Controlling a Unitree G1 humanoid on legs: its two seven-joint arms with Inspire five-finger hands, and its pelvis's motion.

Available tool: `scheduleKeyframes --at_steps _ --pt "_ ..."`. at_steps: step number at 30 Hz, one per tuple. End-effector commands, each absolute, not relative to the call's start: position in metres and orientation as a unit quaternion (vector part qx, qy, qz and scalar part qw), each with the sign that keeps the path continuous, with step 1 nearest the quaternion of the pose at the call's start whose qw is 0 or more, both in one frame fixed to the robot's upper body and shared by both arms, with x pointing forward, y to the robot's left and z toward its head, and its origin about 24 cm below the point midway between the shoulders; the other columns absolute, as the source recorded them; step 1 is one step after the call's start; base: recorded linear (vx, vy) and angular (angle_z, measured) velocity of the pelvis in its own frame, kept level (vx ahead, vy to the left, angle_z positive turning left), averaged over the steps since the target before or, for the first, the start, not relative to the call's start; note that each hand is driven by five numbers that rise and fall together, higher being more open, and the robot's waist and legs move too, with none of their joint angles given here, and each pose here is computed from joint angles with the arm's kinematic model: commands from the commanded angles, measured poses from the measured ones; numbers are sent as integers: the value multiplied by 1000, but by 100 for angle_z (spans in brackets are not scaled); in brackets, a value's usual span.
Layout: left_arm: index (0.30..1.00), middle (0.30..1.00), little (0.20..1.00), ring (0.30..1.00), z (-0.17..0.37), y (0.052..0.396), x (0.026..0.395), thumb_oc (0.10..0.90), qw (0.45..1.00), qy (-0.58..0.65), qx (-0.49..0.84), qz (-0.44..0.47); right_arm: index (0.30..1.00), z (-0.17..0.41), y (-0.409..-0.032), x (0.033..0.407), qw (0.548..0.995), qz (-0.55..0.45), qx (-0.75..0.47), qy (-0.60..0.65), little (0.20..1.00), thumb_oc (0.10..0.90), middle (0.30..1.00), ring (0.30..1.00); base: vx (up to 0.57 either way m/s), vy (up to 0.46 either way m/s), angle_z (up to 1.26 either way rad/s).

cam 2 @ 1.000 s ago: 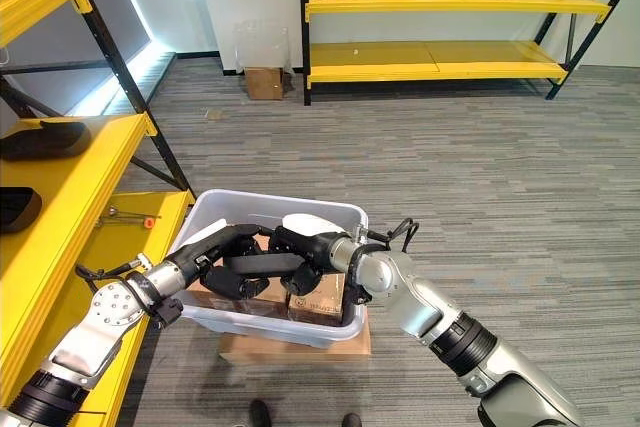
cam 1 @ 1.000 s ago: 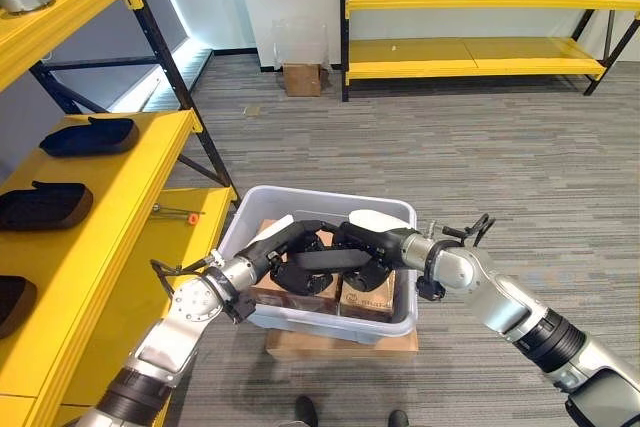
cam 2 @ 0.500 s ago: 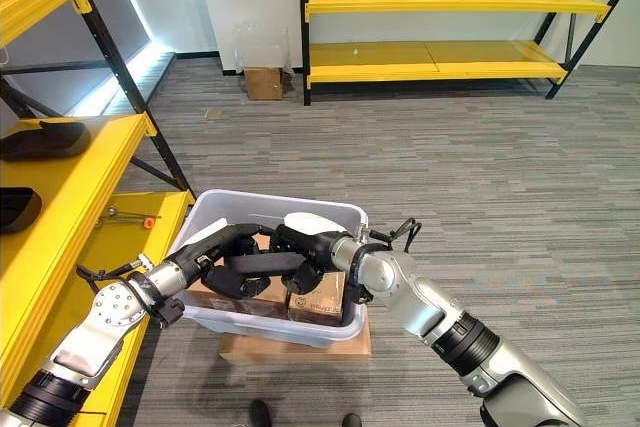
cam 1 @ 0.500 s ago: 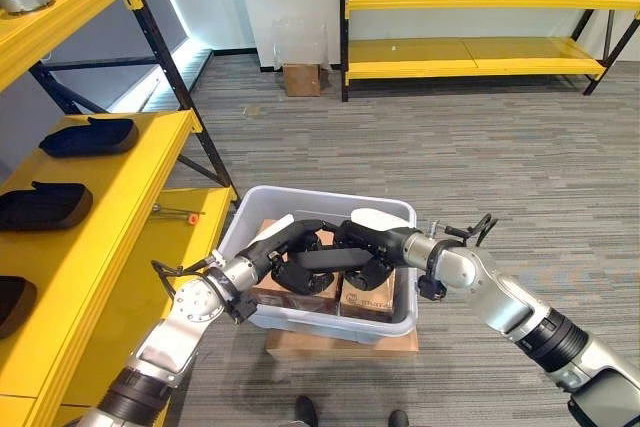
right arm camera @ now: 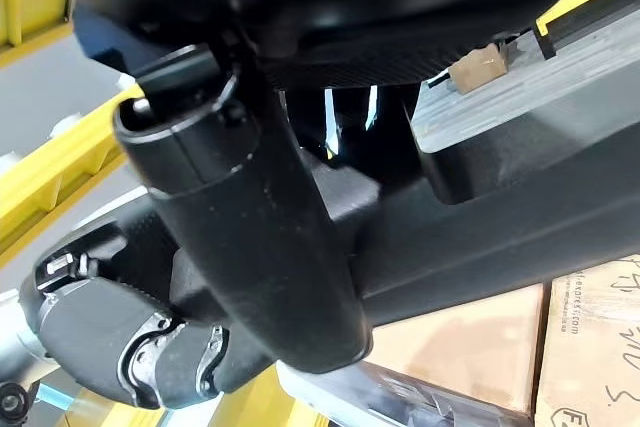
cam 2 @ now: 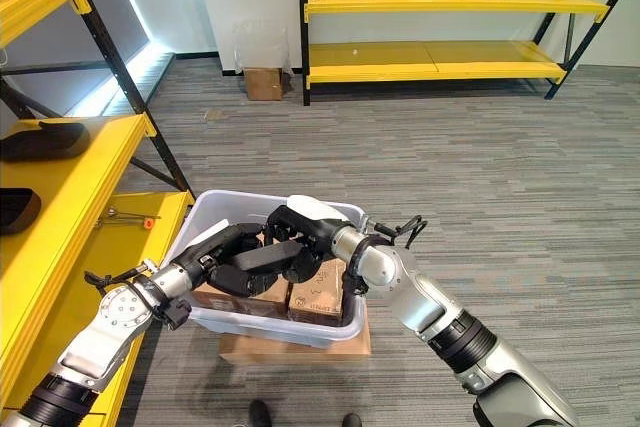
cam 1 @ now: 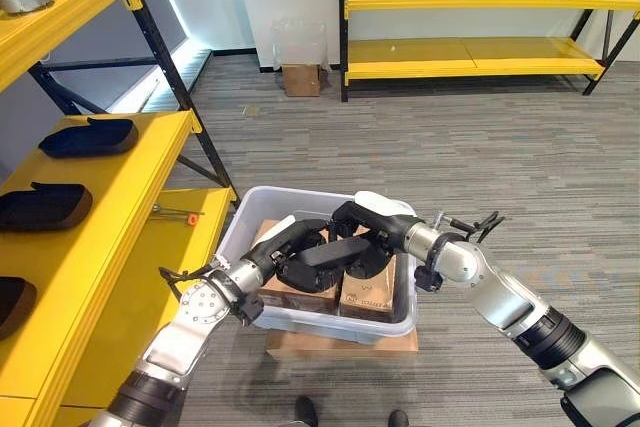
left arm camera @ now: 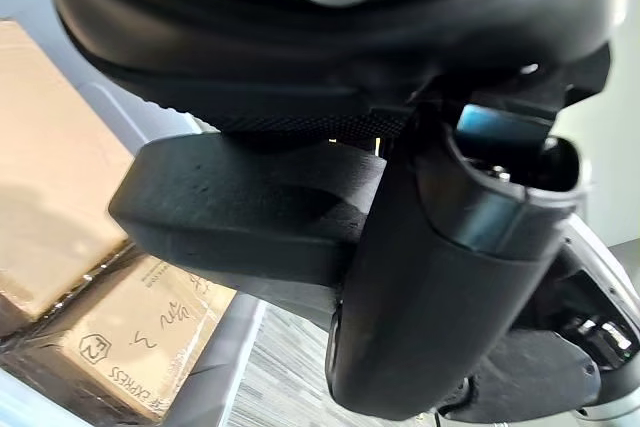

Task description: Move parts from the plastic box to the shelf.

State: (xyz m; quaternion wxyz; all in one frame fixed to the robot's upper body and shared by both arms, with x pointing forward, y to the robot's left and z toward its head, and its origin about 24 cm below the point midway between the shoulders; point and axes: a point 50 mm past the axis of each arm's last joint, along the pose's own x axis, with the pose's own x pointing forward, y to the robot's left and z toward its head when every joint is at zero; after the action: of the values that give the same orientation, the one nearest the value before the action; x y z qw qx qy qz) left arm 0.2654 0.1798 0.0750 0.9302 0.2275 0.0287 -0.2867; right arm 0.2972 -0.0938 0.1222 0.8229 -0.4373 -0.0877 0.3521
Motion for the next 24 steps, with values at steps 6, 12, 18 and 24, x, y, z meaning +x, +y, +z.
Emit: scheduleKeyframes --at_steps 6,12,18,24 --pt "300 300 300 300 98 137 266 400 918 -71 171 -351 1000 229 -88 303 897 158 -267 -314 1000 900 1000 1000 10 9 -4" --pt "300 300 300 300 100 138 267 400 920 -74 169 -345 1000 233 -103 306 911 122 -215 -330 1000 900 1000 1000 1 0 -1" --pt "300 300 300 300 99 140 267 400 924 -71 162 -340 1000 237 -108 302 918 113 -174 -337 1000 900 1000 1000 0 0 0" --pt "300 300 300 300 98 139 265 400 924 -74 163 -337 1000 234 -113 302 930 92 -129 -330 1000 900 1000 1000 0 0 0"
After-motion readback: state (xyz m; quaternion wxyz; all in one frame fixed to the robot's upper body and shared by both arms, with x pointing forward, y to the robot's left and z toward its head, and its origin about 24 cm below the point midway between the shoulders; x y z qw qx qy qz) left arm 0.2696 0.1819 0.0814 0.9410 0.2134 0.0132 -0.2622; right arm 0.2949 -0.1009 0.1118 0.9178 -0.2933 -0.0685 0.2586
